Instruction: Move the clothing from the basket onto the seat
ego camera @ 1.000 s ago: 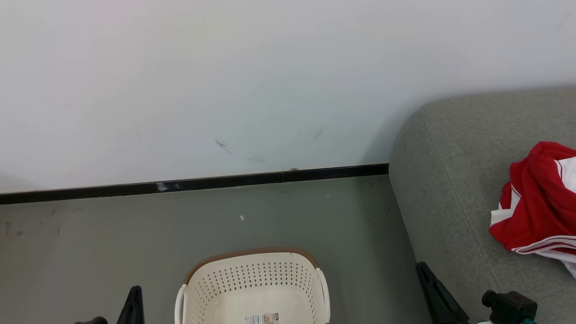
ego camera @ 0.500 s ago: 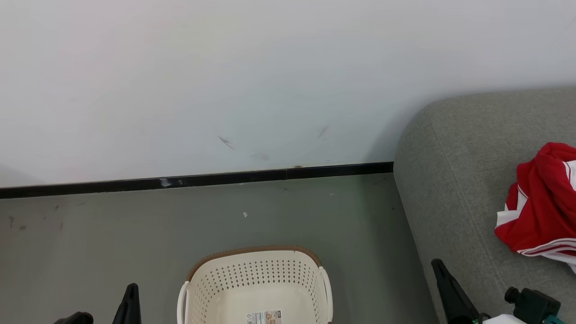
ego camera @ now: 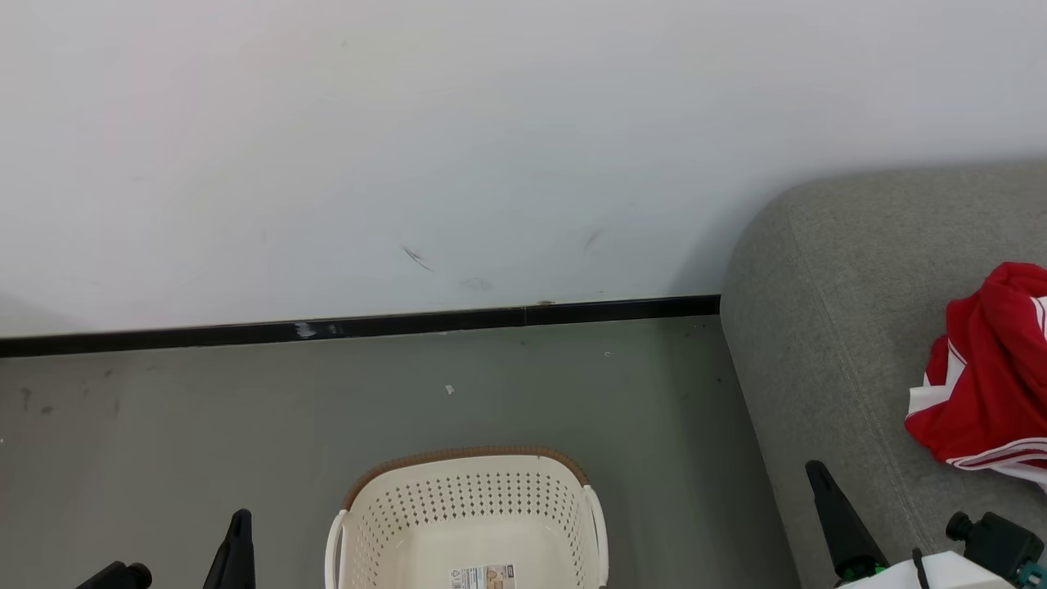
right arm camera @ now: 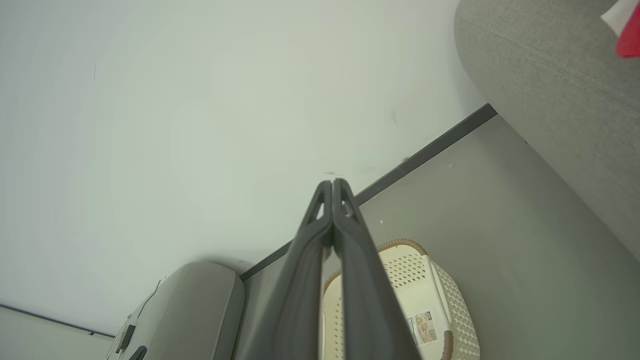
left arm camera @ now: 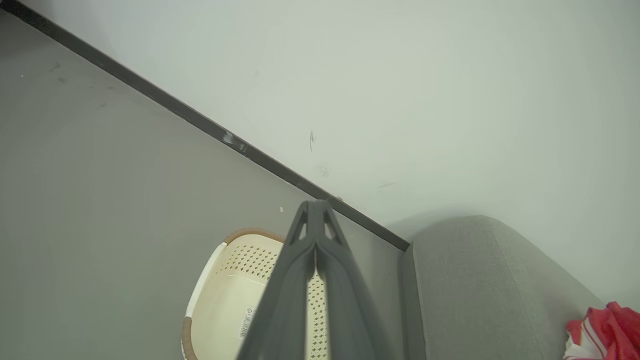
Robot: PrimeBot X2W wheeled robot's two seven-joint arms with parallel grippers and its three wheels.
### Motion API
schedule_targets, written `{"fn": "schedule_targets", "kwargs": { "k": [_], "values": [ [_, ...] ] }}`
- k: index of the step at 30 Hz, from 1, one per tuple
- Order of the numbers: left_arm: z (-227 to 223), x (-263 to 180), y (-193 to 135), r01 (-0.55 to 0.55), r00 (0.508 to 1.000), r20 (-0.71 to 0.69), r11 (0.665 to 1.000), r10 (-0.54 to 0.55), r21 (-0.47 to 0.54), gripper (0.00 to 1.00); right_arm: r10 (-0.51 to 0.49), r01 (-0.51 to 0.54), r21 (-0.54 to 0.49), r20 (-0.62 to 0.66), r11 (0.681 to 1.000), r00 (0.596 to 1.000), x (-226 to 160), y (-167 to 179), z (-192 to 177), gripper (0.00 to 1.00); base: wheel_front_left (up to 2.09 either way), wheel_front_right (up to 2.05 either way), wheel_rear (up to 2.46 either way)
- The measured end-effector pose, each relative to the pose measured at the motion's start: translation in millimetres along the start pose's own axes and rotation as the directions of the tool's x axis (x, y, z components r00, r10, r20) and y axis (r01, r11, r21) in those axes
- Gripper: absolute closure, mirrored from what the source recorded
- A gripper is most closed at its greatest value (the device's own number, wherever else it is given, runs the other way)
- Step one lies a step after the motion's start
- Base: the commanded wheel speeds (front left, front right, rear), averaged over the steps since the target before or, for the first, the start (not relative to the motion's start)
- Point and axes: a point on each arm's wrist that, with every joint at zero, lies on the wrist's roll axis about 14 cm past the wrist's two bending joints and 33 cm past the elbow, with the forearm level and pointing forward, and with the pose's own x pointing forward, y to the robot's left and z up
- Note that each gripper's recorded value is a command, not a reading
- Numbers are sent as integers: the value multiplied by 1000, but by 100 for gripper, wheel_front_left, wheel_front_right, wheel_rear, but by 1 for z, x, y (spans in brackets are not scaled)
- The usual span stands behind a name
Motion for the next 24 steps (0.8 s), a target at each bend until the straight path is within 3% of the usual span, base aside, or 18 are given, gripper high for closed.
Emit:
{"fn": "schedule_targets", "kwargs": {
  "k": [13, 24],
  "values": [
    [3, 4, 0, 11, 1000, -20, 983, -15, -182, 100, -33, 35, 180, -15, 983, 999, 7, -9, 2, 100, 0, 0, 0],
    [5, 8, -2, 26, 999, -34, 936, -40, -351, 100, -61, 64, 342, -22, 938, 998, 15, -17, 5, 100, 0, 0, 0]
  ]
}}
